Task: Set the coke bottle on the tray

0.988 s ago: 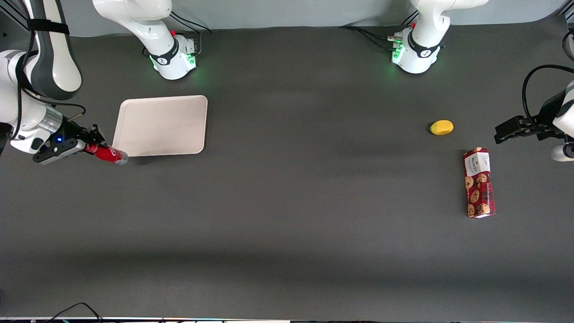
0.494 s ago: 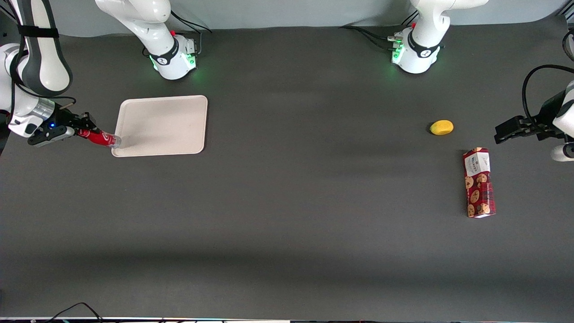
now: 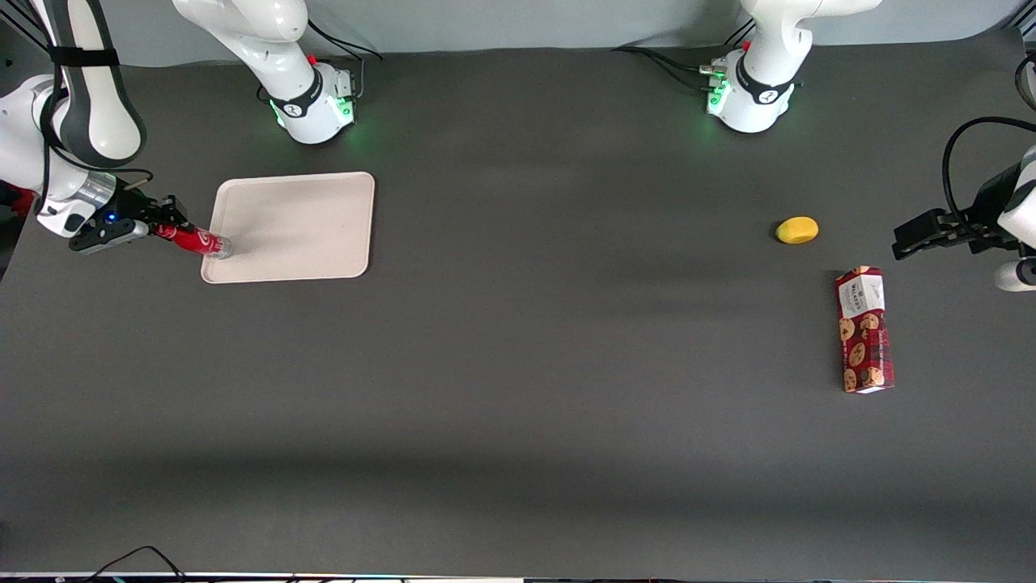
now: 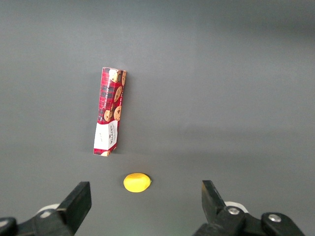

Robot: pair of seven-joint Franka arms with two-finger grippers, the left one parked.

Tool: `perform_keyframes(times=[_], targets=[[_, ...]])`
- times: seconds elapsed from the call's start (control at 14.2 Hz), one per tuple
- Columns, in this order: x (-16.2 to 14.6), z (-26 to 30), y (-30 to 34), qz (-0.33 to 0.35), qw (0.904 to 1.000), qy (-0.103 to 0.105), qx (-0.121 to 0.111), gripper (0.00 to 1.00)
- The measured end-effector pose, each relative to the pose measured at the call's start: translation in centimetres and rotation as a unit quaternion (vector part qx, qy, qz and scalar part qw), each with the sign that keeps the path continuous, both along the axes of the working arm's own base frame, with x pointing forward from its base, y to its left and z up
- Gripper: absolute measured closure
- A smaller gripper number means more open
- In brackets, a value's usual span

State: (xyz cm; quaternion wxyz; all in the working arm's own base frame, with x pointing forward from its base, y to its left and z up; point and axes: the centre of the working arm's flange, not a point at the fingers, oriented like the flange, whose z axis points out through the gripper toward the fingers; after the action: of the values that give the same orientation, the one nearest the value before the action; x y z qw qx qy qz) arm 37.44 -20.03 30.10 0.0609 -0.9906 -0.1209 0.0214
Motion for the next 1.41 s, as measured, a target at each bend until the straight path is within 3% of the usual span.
perform_keyframes(times=[0.21,0.28,0.64,0.99,1.2,1.41], targets=[[0.0,0.0,0.0,-0.007,1.0,0.0,0.001,0.54],[0.0,-0.1,0.0,-0.01,0.9999,0.0,0.002,0.49],[0.8,0.9,-0.4,-0.013,0.9997,-0.017,-0.007,0.01],[6.6,9.4,1.5,0.015,0.9992,-0.034,-0.016,0.0],[10.6,16.4,5.2,0.031,0.9977,-0.052,-0.028,0.0],[13.1,23.1,10.5,0.025,0.9975,-0.057,-0.035,0.0]])
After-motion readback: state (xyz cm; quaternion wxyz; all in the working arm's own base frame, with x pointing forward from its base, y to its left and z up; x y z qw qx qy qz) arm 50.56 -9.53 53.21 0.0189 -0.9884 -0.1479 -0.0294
